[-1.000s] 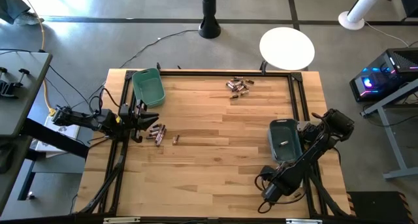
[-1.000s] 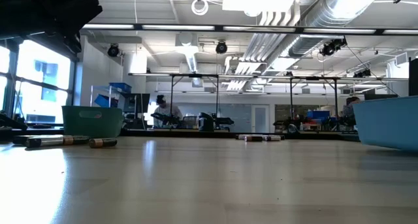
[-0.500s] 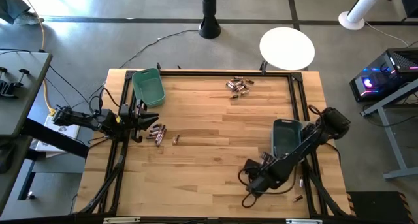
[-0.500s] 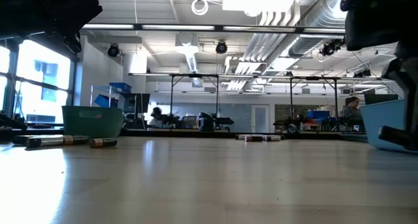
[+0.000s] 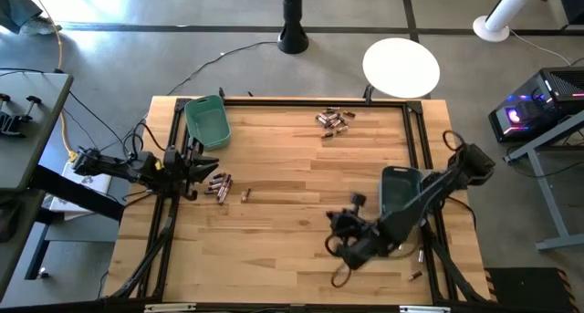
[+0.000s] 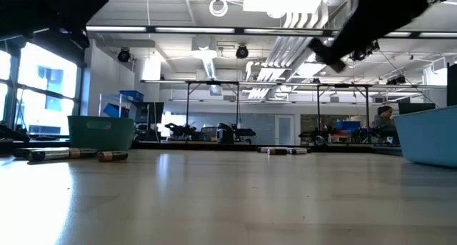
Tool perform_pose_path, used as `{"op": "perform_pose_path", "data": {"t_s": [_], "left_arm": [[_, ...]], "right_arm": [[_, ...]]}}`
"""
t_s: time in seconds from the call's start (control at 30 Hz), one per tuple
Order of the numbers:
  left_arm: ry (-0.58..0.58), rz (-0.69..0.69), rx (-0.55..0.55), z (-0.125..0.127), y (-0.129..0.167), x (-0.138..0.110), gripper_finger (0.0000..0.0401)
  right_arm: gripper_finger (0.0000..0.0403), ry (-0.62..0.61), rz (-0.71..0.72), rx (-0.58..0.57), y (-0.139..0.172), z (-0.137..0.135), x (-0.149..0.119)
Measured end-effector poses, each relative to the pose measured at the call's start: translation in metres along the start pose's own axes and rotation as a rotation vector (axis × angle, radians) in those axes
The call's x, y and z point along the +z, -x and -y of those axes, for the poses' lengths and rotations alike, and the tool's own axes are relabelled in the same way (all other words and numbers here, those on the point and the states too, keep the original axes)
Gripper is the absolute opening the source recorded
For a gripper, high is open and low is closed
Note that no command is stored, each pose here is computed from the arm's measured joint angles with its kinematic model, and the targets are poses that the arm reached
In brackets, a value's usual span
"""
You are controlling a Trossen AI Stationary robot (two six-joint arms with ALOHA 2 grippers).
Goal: Sort batteries
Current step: Put the black battery into the green bin
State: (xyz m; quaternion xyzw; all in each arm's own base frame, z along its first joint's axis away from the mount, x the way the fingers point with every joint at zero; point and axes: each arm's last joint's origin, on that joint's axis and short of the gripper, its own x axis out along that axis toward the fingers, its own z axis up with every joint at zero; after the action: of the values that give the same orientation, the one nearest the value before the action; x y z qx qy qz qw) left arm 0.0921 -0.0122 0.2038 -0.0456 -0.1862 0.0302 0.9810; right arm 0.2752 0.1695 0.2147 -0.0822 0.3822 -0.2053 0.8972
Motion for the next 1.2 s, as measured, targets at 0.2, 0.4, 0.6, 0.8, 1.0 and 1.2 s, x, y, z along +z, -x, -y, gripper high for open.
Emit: {"op": "perform_pose_path", "data": {"t_s": [0.2, 0.4, 0.6, 0.8, 1.0, 1.2], "left_arm": [[-0.025, 0.003, -0.061, 0.003, -0.004, -0.001, 0.0058], [0.009, -0.070, -0.072, 0.006, -0.013, -0.010, 0.0058], [0.052, -0.089, -0.057, 0.011, -0.027, -0.020, 0.0058], [0.093, -0.187, 0.032, 0.014, -0.051, -0.031, 0.0058], [0.053, -0.256, -0.041, 0.025, -0.089, -0.035, 0.0085], [-0.008, -0.282, -0.131, 0.038, -0.129, -0.037, 0.0168]], "right_arm": [[0.0020, -0.052, 0.273, 0.181, -0.042, 0.034, 0.010], [0.0020, -0.166, 0.716, 0.397, -0.081, 0.078, 0.016], [0.0020, -0.169, 0.752, 0.431, -0.103, 0.088, 0.025], [0.0020, -0.104, 0.726, 0.452, -0.107, 0.079, 0.035], [0.0021, -0.097, 0.742, 0.472, -0.101, 0.073, 0.042], [0.0021, -0.093, 0.744, 0.481, -0.099, 0.070, 0.042]]}}
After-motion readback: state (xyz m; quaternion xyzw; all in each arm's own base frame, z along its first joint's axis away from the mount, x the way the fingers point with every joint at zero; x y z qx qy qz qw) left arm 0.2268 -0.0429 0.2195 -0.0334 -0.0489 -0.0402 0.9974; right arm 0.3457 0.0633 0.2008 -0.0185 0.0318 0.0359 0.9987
